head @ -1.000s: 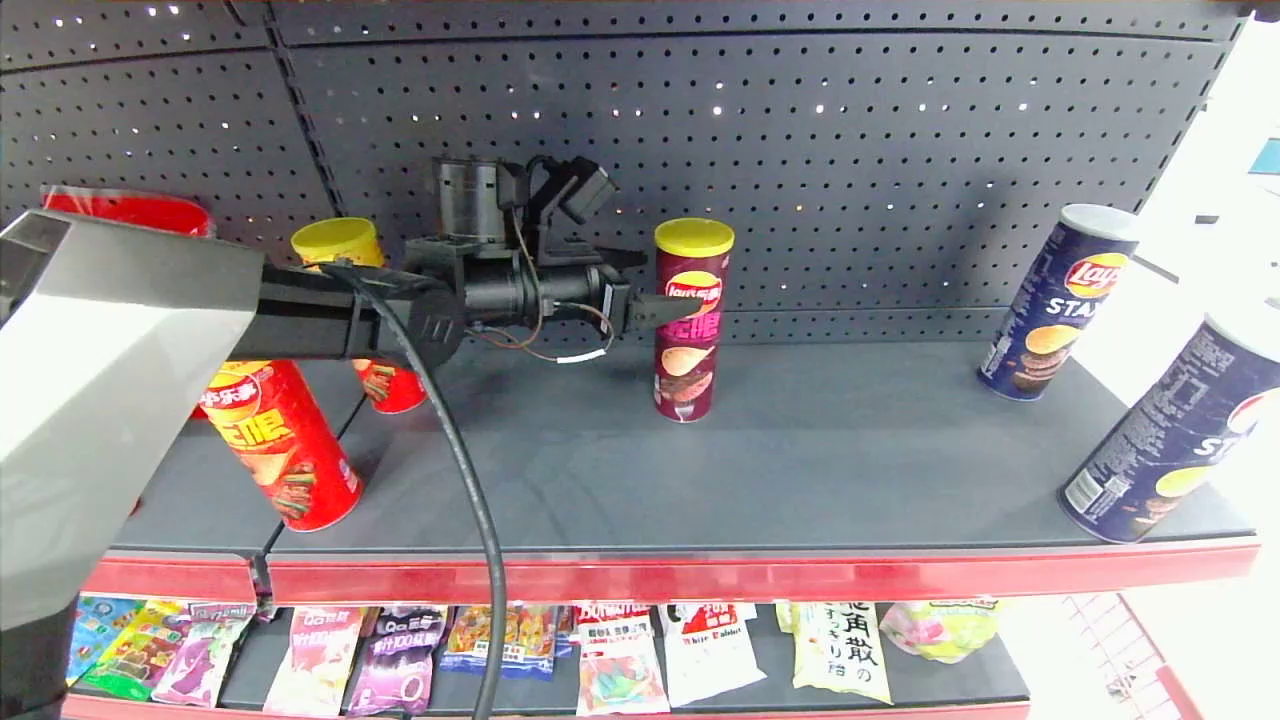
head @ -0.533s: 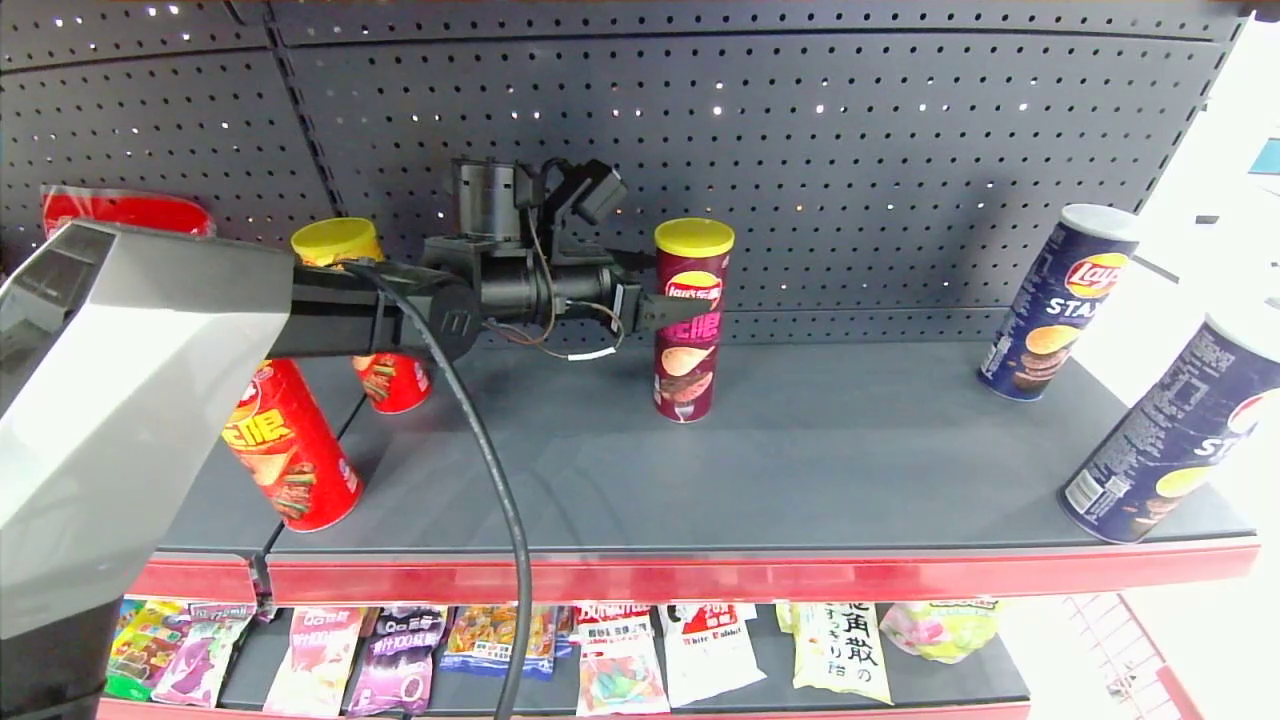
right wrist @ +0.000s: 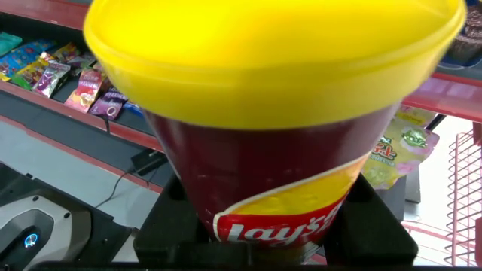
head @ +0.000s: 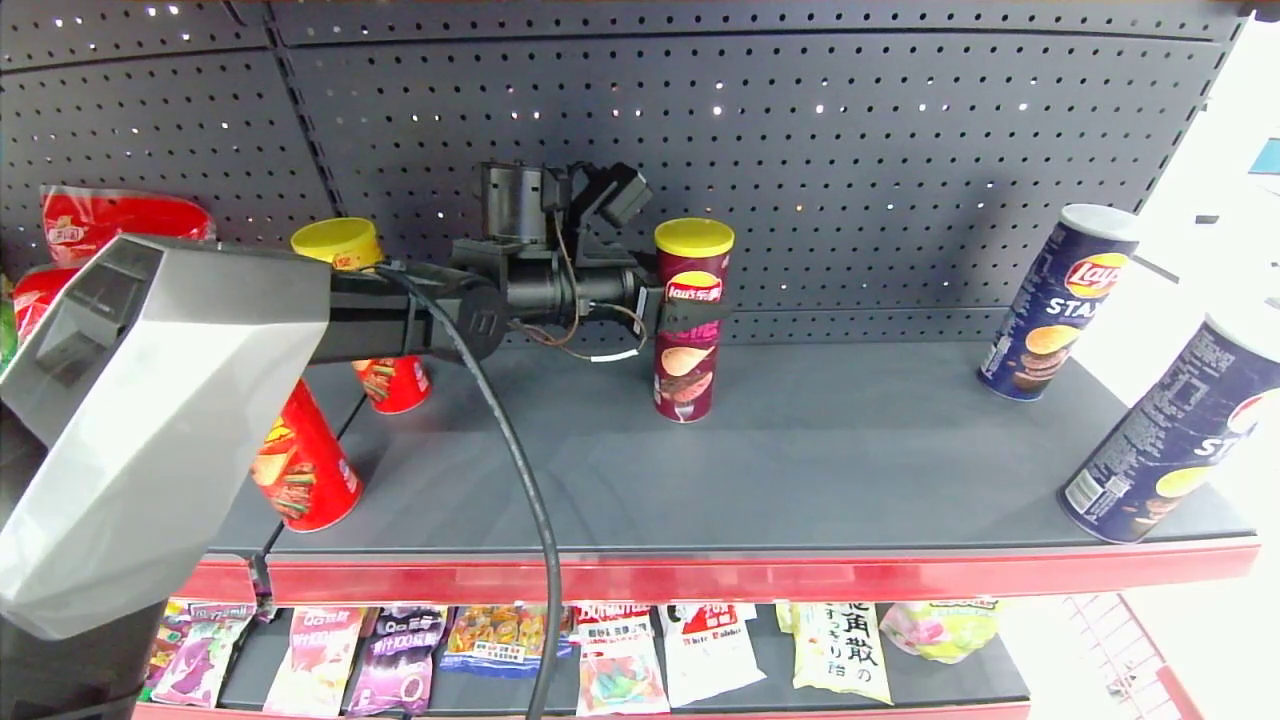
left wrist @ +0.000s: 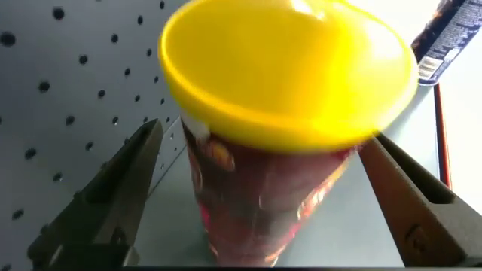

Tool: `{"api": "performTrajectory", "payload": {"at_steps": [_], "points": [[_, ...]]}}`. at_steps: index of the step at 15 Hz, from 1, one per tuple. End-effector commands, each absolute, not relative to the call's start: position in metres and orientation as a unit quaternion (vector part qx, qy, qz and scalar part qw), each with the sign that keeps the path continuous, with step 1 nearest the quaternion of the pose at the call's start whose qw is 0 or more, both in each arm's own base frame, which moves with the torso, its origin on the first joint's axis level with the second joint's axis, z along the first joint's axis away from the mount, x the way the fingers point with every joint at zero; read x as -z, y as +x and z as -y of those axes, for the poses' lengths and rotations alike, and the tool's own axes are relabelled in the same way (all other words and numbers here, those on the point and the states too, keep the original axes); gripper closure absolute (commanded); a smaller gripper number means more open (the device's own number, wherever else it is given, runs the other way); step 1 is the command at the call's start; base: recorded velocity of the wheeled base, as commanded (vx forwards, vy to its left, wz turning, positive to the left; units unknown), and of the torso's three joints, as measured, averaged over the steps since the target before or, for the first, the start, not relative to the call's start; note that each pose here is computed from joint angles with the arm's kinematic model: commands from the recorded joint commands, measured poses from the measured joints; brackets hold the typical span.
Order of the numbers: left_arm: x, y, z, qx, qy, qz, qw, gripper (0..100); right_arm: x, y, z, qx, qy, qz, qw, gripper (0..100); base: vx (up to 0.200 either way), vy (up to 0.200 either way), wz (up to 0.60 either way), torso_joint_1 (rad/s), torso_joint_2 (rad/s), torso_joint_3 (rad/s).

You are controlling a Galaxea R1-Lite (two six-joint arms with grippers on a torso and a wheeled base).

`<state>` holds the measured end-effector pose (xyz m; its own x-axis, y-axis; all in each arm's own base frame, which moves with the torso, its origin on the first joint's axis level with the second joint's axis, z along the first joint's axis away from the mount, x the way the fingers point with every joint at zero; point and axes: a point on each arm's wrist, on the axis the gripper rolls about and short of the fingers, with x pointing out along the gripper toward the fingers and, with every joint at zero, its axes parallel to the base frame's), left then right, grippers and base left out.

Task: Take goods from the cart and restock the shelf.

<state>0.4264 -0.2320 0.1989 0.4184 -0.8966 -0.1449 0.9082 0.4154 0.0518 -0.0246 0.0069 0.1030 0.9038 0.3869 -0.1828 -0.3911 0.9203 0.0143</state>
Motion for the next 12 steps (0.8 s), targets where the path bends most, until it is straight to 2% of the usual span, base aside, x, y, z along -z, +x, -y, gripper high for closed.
{"api": "performTrajectory", "payload": {"at_steps": [1,2,6,8,9,12], "points": [[-0.2,0.431,0.236,0.538,0.062,-0.043,0.84,0,-0.103,-0.025,-0.007,-0.2,-0.012,-0.091,0.976,100,0.0,0.0,0.0,0.0,0.0,0.0],[-0.199,0.431,0.236,0.538,0.062,-0.042,0.839,100,-0.103,-0.025,-0.007,-0.2,-0.012,-0.091,0.976,100,0.0,0.0,0.0,0.0,0.0,0.0],[-0.2,0.426,0.241,0.546,0.062,-0.05,0.834,100,-0.103,-0.025,-0.007,-0.196,-0.012,-0.091,0.976,100,0.0,0.0,0.0,0.0,0.0,0.0],[-0.209,0.417,0.242,0.552,0.06,-0.058,0.83,100,-0.104,-0.025,-0.007,-0.194,-0.012,-0.09,0.977,100,0.0,0.0,0.0,0.0,0.0,0.0],[-0.224,0.405,0.238,0.564,0.058,-0.072,0.821,100,-0.105,-0.025,-0.007,-0.193,-0.013,-0.089,0.977,100,0.0,0.0,0.0,0.0,0.0,0.0],[-0.242,0.384,0.228,0.575,0.058,-0.079,0.813,100,-0.105,-0.025,-0.007,-0.194,-0.012,-0.088,0.977,100,0.0,0.0,0.0,0.0,0.0,0.0]]}}
